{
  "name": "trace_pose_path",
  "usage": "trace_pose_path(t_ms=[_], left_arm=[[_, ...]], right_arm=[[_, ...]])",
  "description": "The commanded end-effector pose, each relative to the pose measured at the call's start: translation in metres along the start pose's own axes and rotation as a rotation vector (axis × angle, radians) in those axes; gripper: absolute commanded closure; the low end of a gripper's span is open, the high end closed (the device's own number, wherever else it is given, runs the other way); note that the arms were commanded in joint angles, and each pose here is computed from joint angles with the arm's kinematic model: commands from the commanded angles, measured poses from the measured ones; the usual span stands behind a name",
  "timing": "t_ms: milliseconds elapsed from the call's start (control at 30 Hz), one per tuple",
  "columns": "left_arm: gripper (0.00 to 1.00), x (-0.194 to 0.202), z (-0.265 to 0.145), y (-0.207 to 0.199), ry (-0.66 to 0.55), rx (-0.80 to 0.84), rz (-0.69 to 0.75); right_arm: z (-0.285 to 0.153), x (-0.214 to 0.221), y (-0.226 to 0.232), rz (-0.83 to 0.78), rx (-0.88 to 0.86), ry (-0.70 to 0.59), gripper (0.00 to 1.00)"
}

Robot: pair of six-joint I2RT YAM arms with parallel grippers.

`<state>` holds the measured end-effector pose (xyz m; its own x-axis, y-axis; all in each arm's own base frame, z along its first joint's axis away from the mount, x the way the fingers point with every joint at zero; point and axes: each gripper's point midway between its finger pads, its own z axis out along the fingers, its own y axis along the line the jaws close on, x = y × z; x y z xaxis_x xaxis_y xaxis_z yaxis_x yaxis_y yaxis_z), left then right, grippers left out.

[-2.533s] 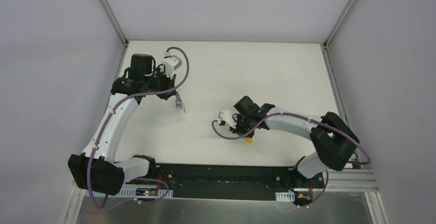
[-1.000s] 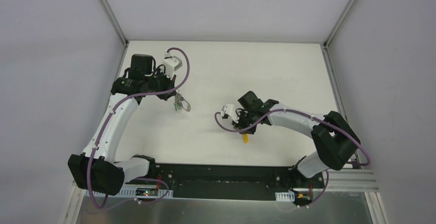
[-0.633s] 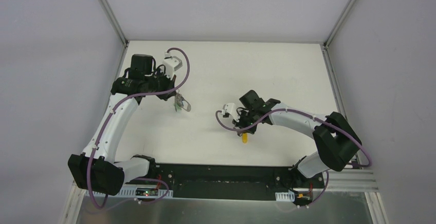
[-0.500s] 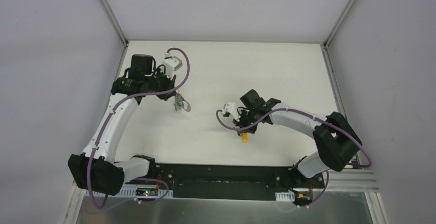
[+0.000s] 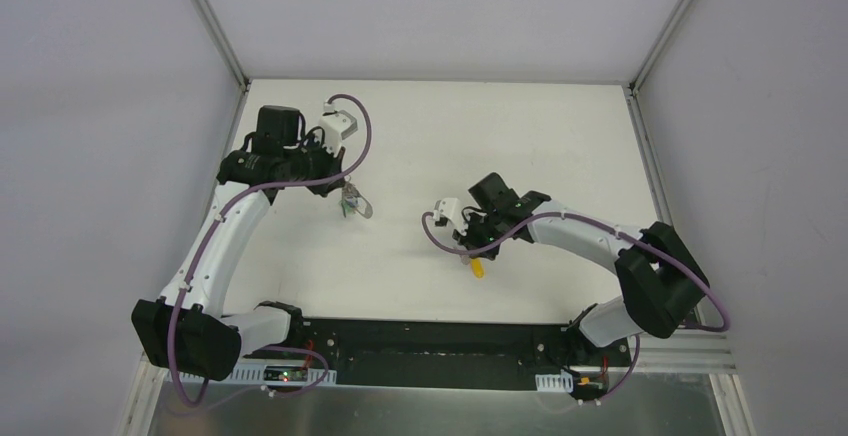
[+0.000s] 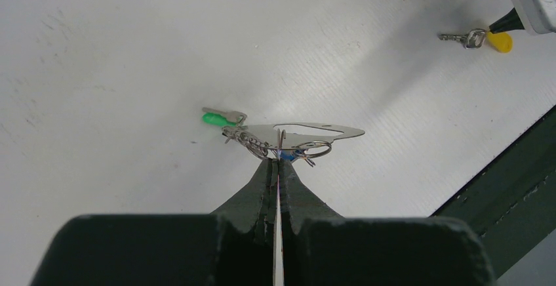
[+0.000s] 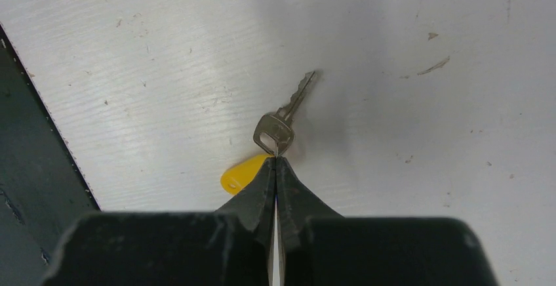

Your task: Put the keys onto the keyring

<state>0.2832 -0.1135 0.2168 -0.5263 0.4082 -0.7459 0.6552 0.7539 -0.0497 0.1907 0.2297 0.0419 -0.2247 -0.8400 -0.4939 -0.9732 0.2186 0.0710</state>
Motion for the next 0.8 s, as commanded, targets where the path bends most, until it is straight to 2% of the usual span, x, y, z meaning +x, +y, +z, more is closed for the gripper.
trace_pose_path(t_ms=[0, 167, 400, 767], left_arm=[[1.00, -0.013, -0.010, -0.011, -0.050, 0.033, 0.050], [1.00, -0.014, -0.010, -0.012, -0.050, 0.037, 0.049], [1.00, -0.015, -0.009, -0.012, -0.049, 0.037, 0.051], [1.00, -0.015, -0.009, -0.012, -0.046, 0.038, 0.054]], right_arm=[[-0.007, -0.007, 0.004, -0.014, -0.011, -0.039, 1.00], [-0.001, 0.000, 0.005, -0.004, -0.016, -0.016, 1.00], [0.005, 0.007, 0.005, -0.008, -0.011, 0.012, 0.93], [0.010, 0.010, 0.008, -0.025, -0.017, 0.035, 0.92]])
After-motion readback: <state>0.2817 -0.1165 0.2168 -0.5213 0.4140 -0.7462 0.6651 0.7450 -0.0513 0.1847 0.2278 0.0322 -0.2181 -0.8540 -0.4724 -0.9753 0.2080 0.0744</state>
